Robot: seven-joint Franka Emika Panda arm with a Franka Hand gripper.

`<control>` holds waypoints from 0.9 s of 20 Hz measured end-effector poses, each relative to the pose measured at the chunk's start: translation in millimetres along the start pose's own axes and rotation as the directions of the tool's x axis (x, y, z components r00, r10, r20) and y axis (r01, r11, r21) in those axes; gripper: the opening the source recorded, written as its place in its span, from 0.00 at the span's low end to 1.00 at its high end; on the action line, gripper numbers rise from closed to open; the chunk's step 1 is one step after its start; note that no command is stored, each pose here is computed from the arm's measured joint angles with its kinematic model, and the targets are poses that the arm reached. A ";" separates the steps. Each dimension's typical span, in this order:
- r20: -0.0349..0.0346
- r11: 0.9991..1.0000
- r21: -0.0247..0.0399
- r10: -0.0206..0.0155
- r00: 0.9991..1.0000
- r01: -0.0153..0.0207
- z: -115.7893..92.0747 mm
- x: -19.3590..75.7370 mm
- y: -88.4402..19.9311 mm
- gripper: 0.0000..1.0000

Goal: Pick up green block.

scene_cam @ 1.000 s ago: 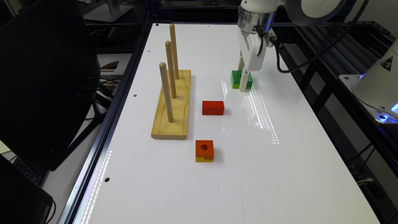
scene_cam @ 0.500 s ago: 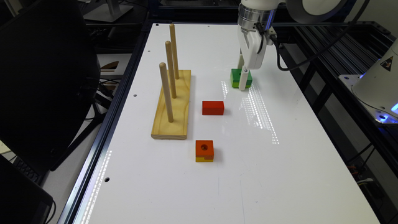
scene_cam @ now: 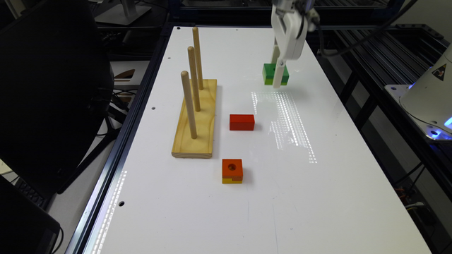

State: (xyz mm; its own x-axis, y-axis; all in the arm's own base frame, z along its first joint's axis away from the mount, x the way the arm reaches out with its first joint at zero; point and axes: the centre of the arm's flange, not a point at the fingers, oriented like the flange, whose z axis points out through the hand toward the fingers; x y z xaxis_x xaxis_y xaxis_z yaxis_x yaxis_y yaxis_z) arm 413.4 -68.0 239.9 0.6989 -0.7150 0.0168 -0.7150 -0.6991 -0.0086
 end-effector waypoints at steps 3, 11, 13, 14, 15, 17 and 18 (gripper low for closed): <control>0.002 1.000 -0.001 0.000 1.000 0.000 -3.9 -3.9 2.9 0.00; -0.011 1.000 0.007 0.000 1.000 0.000 -19.2 -3.6 2.7 0.00; -0.013 1.000 0.008 0.000 1.000 0.000 -33.1 -4.5 3.5 0.00; -0.013 1.000 0.008 0.000 1.000 0.000 -40.4 -5.2 4.0 0.00; -0.014 1.000 0.008 0.000 1.000 0.000 -46.4 -5.9 4.6 0.00; -0.013 1.000 0.007 0.000 1.000 0.000 -55.7 -7.5 5.7 0.00; -0.013 1.000 0.006 0.000 1.000 0.000 -58.6 -8.0 6.2 0.00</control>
State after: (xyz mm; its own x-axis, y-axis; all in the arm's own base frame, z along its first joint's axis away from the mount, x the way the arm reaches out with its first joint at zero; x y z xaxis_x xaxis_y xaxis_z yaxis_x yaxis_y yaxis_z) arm 402.3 -66.2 298.3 0.6985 -0.7150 0.0293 -0.7149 -0.6990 -0.0151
